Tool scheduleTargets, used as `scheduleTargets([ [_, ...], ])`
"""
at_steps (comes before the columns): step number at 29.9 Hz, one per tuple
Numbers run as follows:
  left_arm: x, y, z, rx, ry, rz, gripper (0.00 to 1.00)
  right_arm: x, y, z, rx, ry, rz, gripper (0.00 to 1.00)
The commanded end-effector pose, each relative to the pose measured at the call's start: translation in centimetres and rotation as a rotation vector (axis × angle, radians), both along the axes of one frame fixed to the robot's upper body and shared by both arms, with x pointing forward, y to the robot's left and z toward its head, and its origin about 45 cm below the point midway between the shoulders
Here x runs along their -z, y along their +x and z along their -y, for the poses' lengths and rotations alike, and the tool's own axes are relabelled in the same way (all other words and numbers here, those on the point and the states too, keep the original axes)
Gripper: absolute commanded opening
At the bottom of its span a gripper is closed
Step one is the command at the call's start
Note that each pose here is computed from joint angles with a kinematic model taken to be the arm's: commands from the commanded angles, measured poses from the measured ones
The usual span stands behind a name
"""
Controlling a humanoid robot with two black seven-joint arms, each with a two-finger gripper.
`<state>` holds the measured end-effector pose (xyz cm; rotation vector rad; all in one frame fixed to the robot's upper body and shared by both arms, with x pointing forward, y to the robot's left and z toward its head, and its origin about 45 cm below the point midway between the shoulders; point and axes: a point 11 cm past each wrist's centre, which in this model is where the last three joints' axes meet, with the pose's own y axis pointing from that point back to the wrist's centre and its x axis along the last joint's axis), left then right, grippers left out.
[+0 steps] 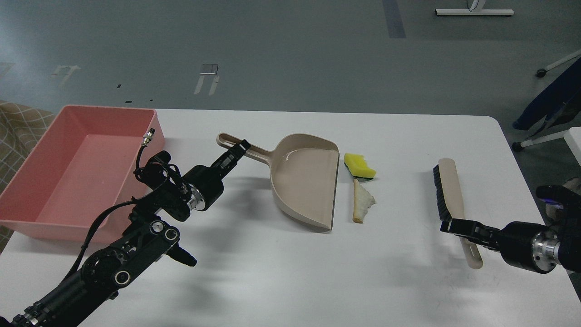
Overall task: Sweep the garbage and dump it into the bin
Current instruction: 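Reach the right gripper to the brush handle and grasp it, then sweep the sponge and debris into the dustpan with the right-held brush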
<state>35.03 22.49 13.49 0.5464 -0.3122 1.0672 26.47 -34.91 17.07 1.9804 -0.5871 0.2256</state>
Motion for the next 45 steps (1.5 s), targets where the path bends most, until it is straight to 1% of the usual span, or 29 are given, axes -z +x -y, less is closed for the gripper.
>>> scheduleTargets([
  [1,0.0,0.0,0.0,0.000,0.000,0.000,0.00,0.0,0.0,-0.1,0.000,0.002,-0.001,0.50],
  [6,0.0,0.0,0.0,0.000,0.000,0.000,0.00,0.2,-0.2,0.0,0.006,-0.006,-0.011,0.42],
  [10,0.0,0.0,0.0,0.000,0.000,0.000,0.00,0.5,-0.4,0.3,0.018,-0.026,-0.023,0.41],
  [13,0.0,0.0,-0.1,-0.001,0.002,0.000,0.00,0.5,-0.4,0.3,0.020,-0.026,-0.024,0.36],
  [14,0.0,0.0,-0.1,-0.001,0.002,0.000,0.00,0.5,-0.5,0.2,0.018,-0.024,-0.027,0.29],
  [15,0.0,0.0,-0.1,-0.001,0.002,0.000,0.00,0.6,-0.5,0.3,0.022,-0.030,-0.031,0.21],
  [18,0.0,0.0,-0.1,-0.001,0.002,0.000,0.00,0.6,-0.5,0.4,0.032,-0.052,-0.039,0.05],
  [20,0.0,0.0,-0.1,-0.001,0.002,0.000,0.00,0.7,-0.6,0.4,0.033,-0.055,-0.042,0.00],
  [32,0.0,0.0,-0.2,0.000,0.005,0.002,0.00,0.2,-0.6,0.0,0.020,-0.047,-0.037,0.00],
  [37,0.0,0.0,-0.3,-0.001,0.007,0.002,0.00,-0.8,-0.2,-0.3,0.003,-0.044,-0.015,0.00],
  [45,-0.2,0.1,0.0,0.003,0.001,0.005,0.00,-2.2,1.2,-1.0,-0.019,-0.044,0.034,0.00],
])
